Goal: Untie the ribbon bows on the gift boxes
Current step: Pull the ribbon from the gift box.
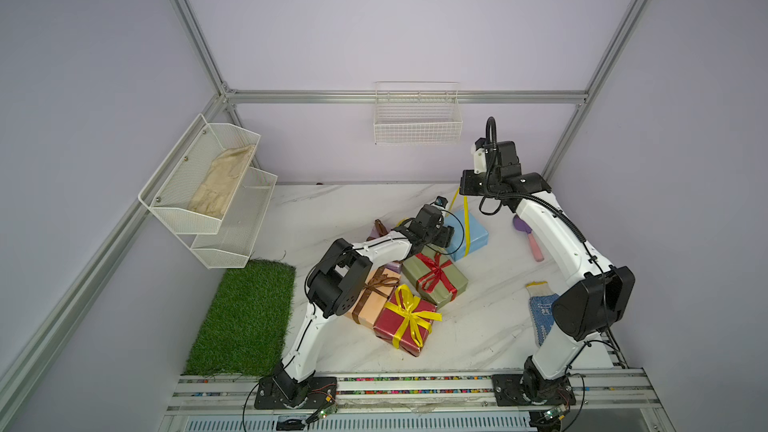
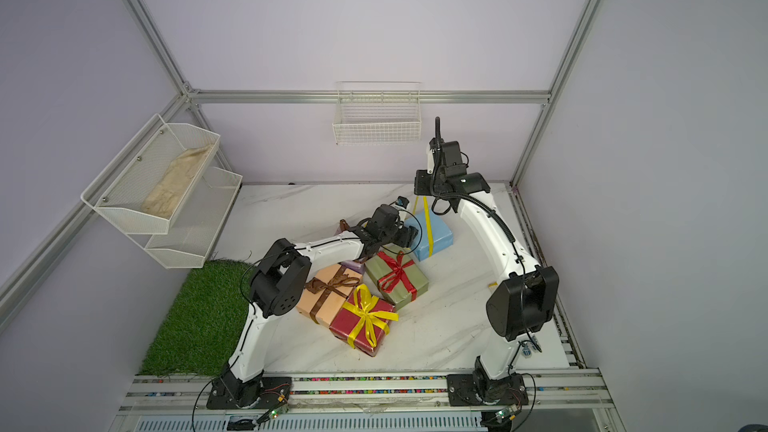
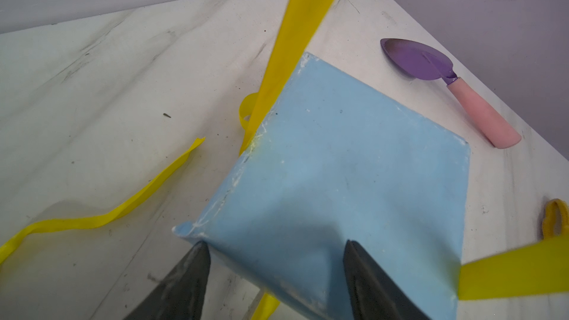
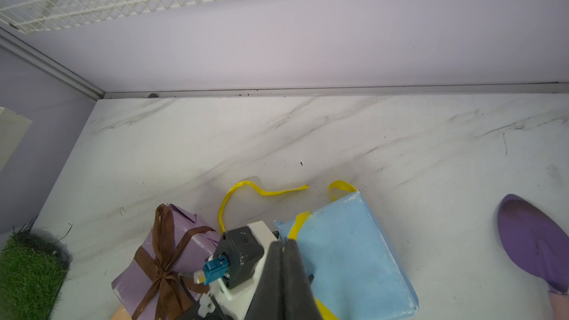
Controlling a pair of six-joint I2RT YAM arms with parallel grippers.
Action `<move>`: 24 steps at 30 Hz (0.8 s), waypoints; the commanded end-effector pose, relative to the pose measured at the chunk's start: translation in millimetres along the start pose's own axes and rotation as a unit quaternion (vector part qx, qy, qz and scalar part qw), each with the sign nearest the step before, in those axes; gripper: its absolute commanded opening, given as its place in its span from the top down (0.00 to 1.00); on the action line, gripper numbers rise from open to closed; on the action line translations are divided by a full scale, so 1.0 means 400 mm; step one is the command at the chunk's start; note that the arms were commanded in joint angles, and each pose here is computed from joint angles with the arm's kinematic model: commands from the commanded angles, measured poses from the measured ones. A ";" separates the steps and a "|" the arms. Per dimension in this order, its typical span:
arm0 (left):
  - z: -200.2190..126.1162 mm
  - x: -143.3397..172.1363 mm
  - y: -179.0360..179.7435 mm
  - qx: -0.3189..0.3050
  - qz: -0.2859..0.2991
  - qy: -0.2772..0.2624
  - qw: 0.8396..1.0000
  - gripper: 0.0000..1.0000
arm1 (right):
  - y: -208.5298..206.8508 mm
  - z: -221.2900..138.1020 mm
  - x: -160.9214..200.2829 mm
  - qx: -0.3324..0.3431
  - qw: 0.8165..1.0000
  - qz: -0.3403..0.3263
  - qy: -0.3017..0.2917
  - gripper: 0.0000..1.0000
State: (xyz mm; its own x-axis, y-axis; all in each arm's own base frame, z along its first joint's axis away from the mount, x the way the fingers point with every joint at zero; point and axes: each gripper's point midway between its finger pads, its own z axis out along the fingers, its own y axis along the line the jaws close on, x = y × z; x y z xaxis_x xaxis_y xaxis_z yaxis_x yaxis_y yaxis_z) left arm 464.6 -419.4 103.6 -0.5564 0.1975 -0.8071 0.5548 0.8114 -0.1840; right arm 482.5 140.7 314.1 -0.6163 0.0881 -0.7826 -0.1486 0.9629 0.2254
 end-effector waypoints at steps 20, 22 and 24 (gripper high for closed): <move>-0.006 0.094 0.044 -0.042 0.058 0.077 0.994 0.30 | 0.095 -0.456 -0.425 -0.011 0.951 -0.103 -0.291 1.00; -0.006 0.095 0.049 -0.044 0.061 0.080 0.994 0.30 | 0.099 -0.501 -0.442 -0.007 0.942 -0.116 -0.314 1.00; -0.008 0.088 0.062 -0.051 0.064 0.080 0.993 0.30 | 0.099 -0.551 -0.459 0.003 0.932 -0.127 -0.338 1.00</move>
State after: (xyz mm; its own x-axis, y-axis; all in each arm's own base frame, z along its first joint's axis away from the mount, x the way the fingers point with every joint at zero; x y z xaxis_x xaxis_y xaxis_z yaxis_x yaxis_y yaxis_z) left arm 466.7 -415.9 104.9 -0.5163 0.2560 -0.8172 0.5729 0.8126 -0.1074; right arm 457.2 123.8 503.4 -0.2155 -0.0058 -0.9765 -0.2408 0.9694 0.0474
